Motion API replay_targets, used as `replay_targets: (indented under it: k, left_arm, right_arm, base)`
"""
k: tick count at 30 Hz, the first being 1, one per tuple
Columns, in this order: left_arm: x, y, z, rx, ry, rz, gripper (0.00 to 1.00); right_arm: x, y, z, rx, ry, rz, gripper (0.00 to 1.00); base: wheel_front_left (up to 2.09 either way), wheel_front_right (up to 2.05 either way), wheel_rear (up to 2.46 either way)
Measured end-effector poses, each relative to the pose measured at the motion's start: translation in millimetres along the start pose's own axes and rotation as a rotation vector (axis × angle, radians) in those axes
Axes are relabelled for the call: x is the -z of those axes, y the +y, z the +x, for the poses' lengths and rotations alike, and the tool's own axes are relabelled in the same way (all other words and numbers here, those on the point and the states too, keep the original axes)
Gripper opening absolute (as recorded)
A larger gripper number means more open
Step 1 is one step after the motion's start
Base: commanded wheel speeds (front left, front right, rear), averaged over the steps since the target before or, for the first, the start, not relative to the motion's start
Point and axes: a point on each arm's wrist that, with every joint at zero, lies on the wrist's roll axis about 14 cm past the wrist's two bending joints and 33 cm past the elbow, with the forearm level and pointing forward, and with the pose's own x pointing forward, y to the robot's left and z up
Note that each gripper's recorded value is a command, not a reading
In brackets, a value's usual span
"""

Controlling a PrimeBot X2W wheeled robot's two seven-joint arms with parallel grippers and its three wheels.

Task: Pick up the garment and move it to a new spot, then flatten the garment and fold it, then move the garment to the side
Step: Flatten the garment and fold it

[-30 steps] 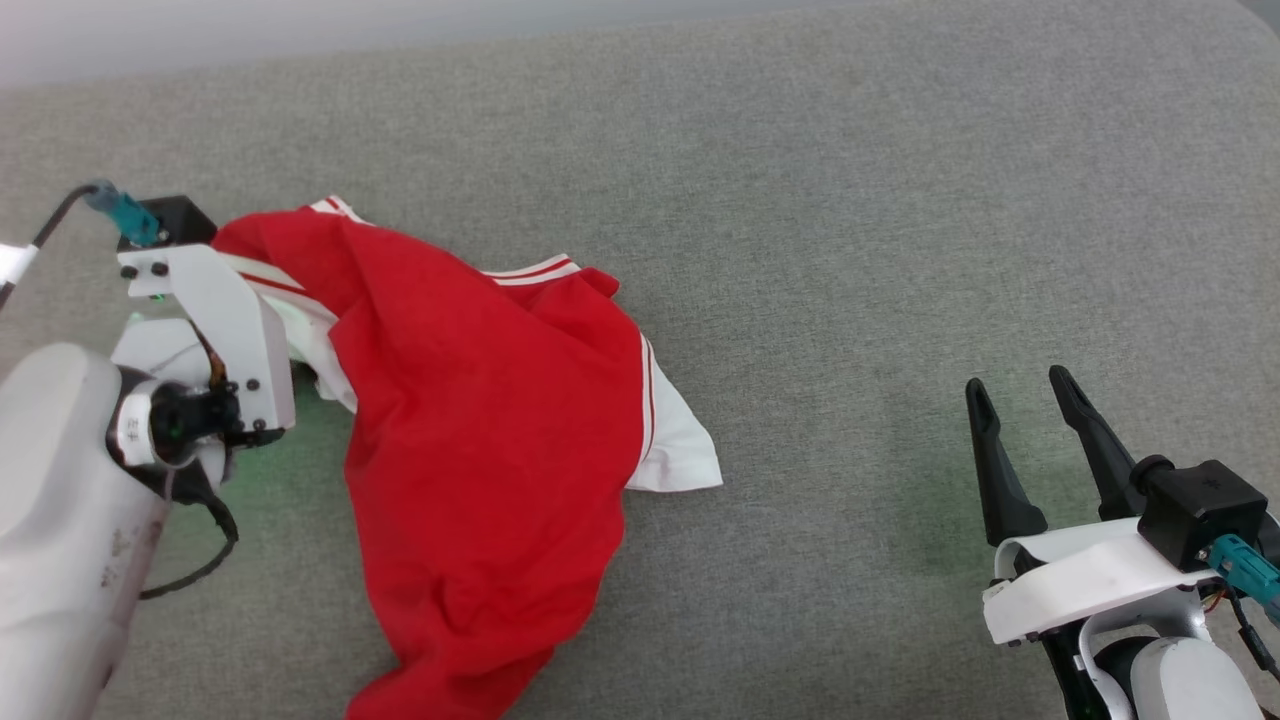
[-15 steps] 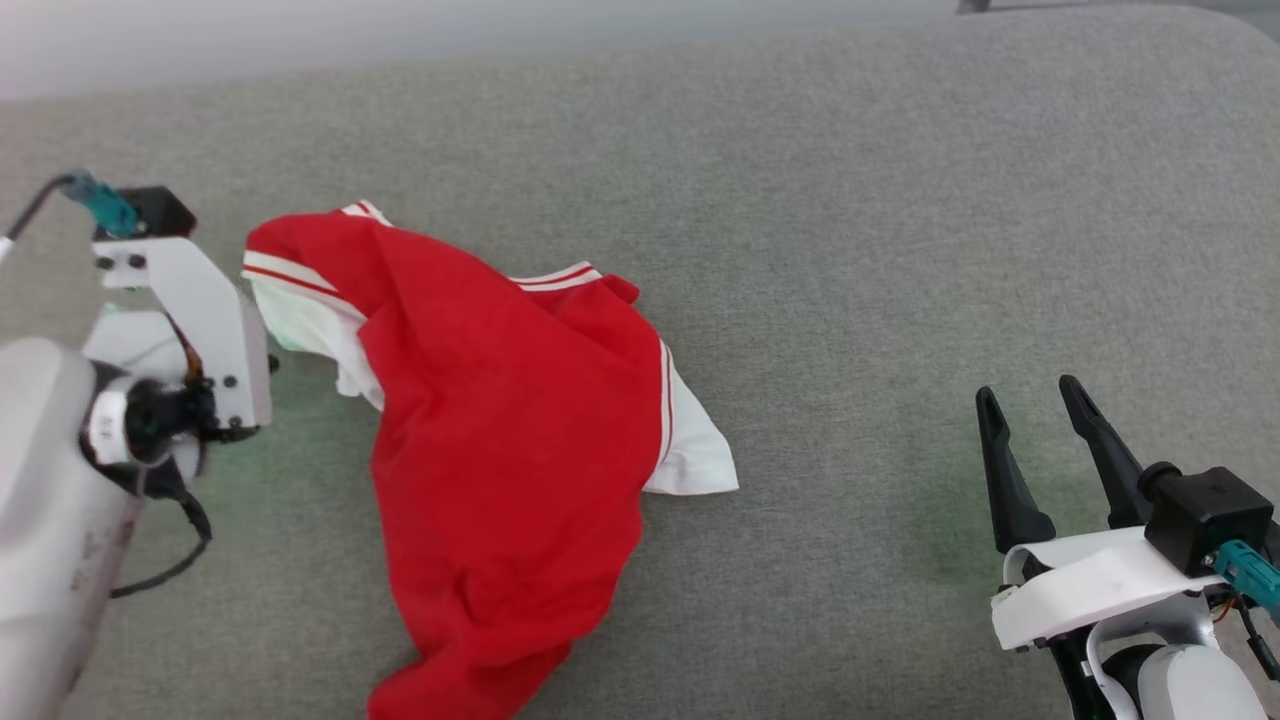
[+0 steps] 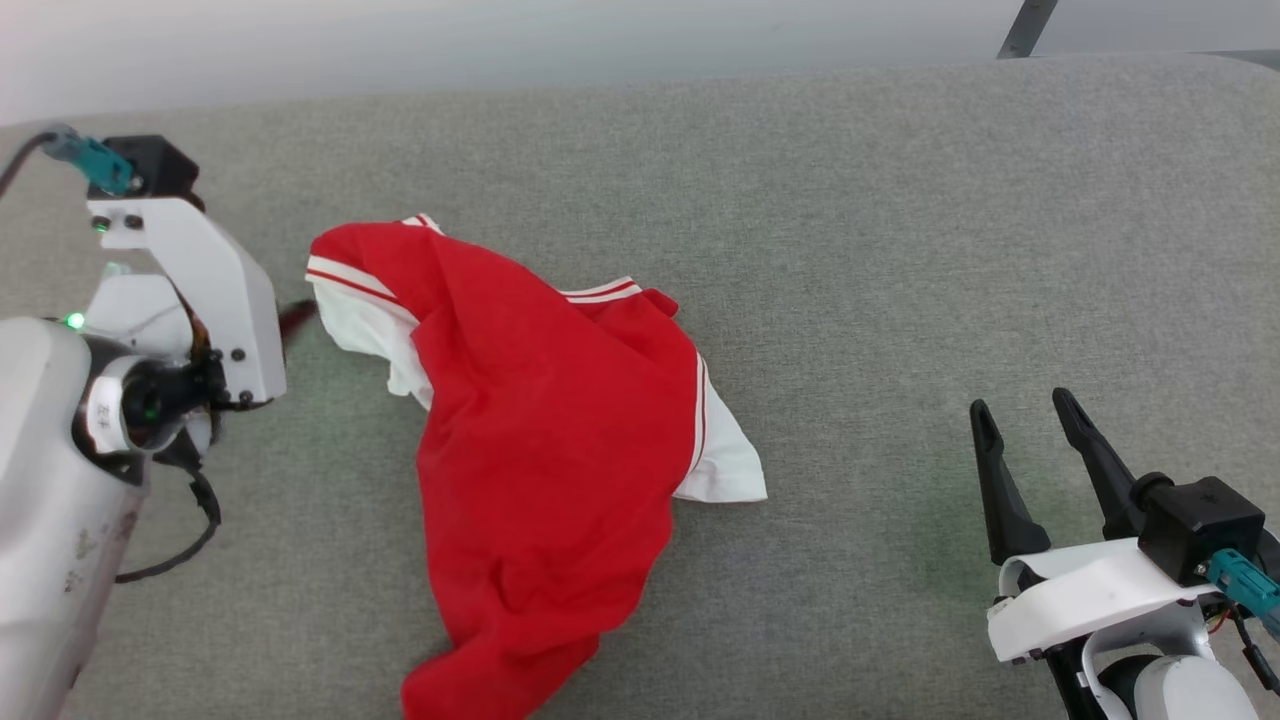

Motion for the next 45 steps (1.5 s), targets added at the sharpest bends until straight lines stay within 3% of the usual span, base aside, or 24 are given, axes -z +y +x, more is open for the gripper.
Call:
replay_targets:
  k: [20, 21, 23, 33, 45]
  left_arm:
    - [44.4, -2.2, 66.7, -0.006, 0.212, -0.033, 0.98]
    - [45.0, -2.4, 69.2, -0.001, 0.213, -0.032, 0.71]
    - [43.3, -1.7, 72.9, 0.008, 0.204, -0.031, 0.00]
    - [40.1, 8.1, 72.6, 0.012, 0.182, -0.071, 0.00]
    - [43.6, 35.1, 25.2, -0.054, 0.157, -0.065, 0.00]
  right_arm:
    - [12.2, -25.1, -1.8, 0.067, 0.036, -0.019, 1.00]
    - [13.0, -25.7, -1.8, 0.068, 0.037, -0.019, 1.00]
    - [15.0, -26.5, -1.7, 0.071, 0.041, -0.019, 1.00]
    - [16.5, -24.9, 0.8, 0.067, 0.042, -0.017, 1.00]
    - [7.2, -5.6, 0.2, 0.014, 0.024, -0.009, 1.00]
  base:
    - [0.00, 0.00, 0.00]
    - [0.00, 0.00, 0.00]
    - [0.00, 0.00, 0.00]
    - [0.00, 0.00, 0.00]
    - [0.00, 0.00, 0.00]
